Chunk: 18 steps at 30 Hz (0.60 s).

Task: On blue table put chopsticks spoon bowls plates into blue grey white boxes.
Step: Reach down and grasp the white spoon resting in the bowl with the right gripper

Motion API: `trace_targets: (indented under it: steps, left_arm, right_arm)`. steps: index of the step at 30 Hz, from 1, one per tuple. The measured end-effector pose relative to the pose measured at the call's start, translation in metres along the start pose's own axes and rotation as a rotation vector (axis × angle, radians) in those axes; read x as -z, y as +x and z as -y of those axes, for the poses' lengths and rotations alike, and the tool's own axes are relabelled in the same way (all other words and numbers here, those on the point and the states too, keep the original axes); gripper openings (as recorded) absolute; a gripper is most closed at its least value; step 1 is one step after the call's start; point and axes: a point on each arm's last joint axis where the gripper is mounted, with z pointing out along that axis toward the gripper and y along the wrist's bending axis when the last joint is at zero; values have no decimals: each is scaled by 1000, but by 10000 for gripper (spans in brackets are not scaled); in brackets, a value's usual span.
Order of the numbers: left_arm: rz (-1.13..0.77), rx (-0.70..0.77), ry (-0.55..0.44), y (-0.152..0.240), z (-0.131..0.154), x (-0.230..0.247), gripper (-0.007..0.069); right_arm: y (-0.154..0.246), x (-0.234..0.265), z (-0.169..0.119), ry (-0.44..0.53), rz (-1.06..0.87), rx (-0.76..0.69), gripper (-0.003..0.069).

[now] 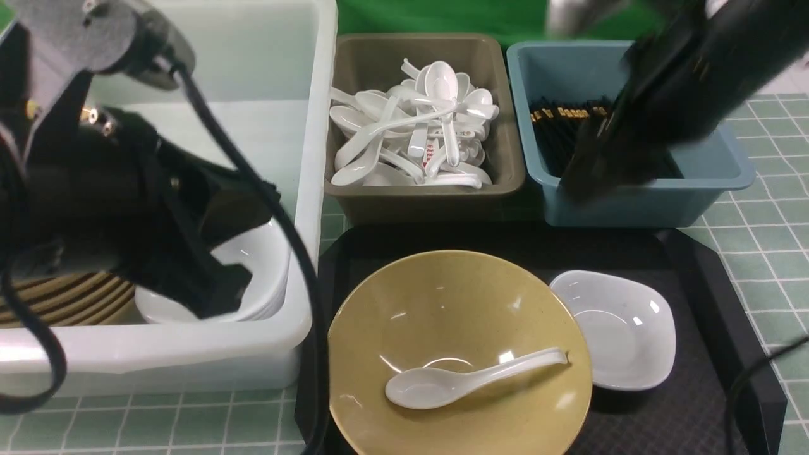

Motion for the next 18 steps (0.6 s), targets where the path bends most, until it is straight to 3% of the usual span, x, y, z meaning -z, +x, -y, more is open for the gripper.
trace_targets:
  steps: [3, 5, 10, 18]
  left_arm:
    - [-18, 0, 6, 2, 1, 1, -15]
    - [-82, -11, 27, 9, 3, 2, -15]
    - [-187, -66, 68, 24, 7, 1, -15]
    - [-195, -83, 100, 63, 16, 2, -15]
  right_arm:
    - [4, -19, -26, -56, -63, 138, 543]
    - [9, -39, -55, -110, -124, 366, 541]
    - [7, -70, -78, -116, -173, 634, 540]
    - [4, -147, -66, -120, -320, 736, 540]
